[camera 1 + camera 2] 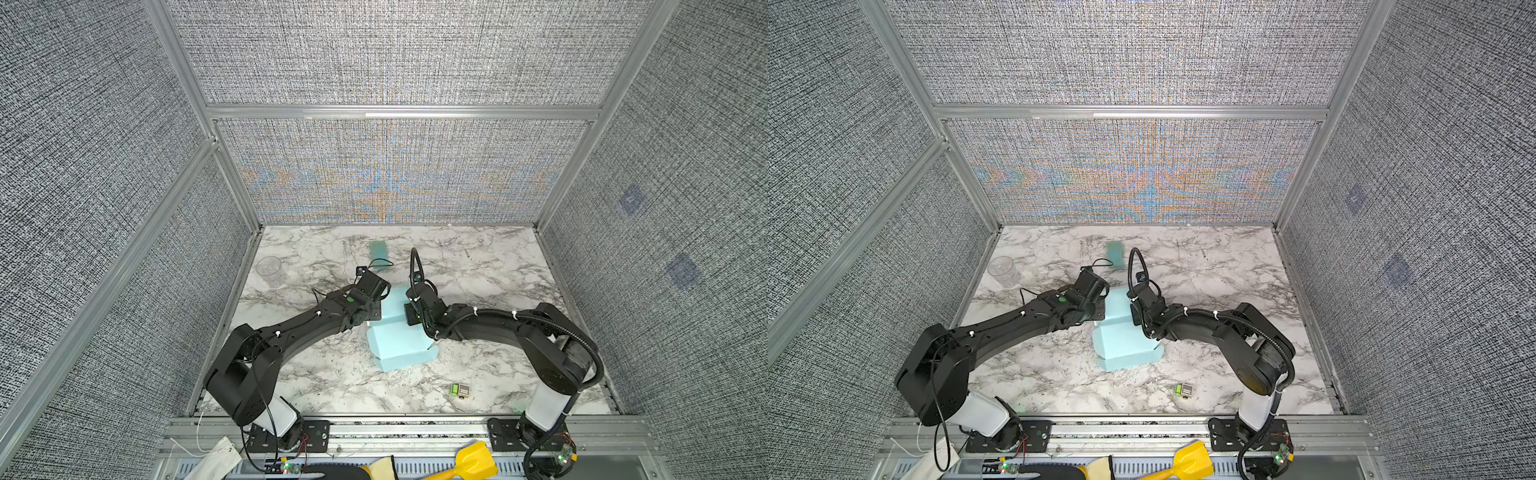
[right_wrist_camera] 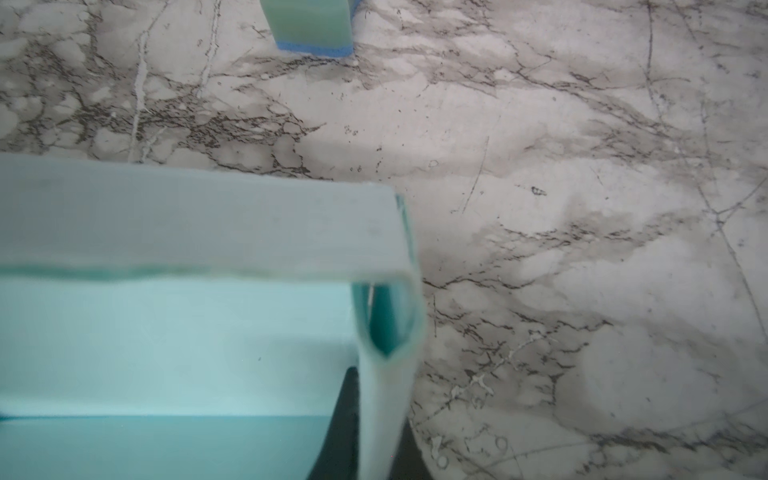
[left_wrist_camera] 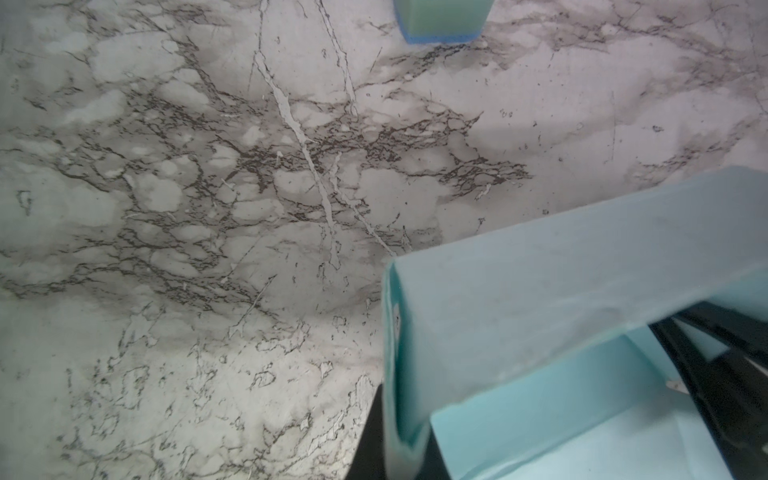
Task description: Fold the paper box
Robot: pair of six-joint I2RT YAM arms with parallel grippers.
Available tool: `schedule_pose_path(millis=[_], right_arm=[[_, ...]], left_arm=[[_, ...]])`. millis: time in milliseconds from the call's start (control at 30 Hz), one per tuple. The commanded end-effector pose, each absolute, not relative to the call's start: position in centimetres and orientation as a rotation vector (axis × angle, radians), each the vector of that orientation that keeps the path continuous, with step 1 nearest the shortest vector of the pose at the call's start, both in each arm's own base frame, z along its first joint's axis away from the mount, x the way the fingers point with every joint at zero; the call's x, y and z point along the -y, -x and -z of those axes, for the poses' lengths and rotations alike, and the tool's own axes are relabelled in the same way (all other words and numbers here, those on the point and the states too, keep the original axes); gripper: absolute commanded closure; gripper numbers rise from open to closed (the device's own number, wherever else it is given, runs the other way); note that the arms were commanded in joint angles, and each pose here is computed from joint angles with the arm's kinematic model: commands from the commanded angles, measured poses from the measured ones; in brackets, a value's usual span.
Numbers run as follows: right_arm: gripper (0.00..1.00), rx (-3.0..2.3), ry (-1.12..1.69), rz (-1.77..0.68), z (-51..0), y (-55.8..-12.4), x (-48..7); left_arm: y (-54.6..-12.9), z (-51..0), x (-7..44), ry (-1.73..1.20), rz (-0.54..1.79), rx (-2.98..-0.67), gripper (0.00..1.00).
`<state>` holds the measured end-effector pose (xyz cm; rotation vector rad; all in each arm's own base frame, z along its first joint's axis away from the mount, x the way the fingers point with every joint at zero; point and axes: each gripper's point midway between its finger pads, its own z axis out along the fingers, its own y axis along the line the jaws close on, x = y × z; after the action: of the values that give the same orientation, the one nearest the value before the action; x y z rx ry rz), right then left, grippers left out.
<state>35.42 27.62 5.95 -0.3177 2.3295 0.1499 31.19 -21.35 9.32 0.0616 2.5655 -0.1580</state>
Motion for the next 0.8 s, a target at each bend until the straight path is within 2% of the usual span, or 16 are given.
schedule_pose_path(millis=[0, 167, 433, 600, 767], right_arm=[[1.00, -2.399, 0.299, 0.034, -4.3, -34.7, -24.9], [1.00, -2.393, 0.298, 0.111, -4.2, -34.8, -24.9], [0.98, -2.378, 0.333, -0.100, -4.6, -34.0, -26.7], [0.74, -2.317, 0.372, -0.358, -6.2, -32.9, -28.4], [0.56, -2.286, 0.364, -0.464, -8.6, -32.8, -29.0]], left_arm=[[-31.5, -9.3, 21.8, -0.065, 0.171, -2.554, 1.00], [-31.2, -8.6, 22.1, -0.070, 0.165, -2.569, 1.00], [-31.0, -7.5, 22.2, -0.072, 0.160, -2.590, 1.00], [-31.0, -7.1, 22.2, -0.077, 0.158, -2.594, 1.00], [-30.8, -6.6, 22.1, -0.078, 0.146, -2.604, 1.00]])
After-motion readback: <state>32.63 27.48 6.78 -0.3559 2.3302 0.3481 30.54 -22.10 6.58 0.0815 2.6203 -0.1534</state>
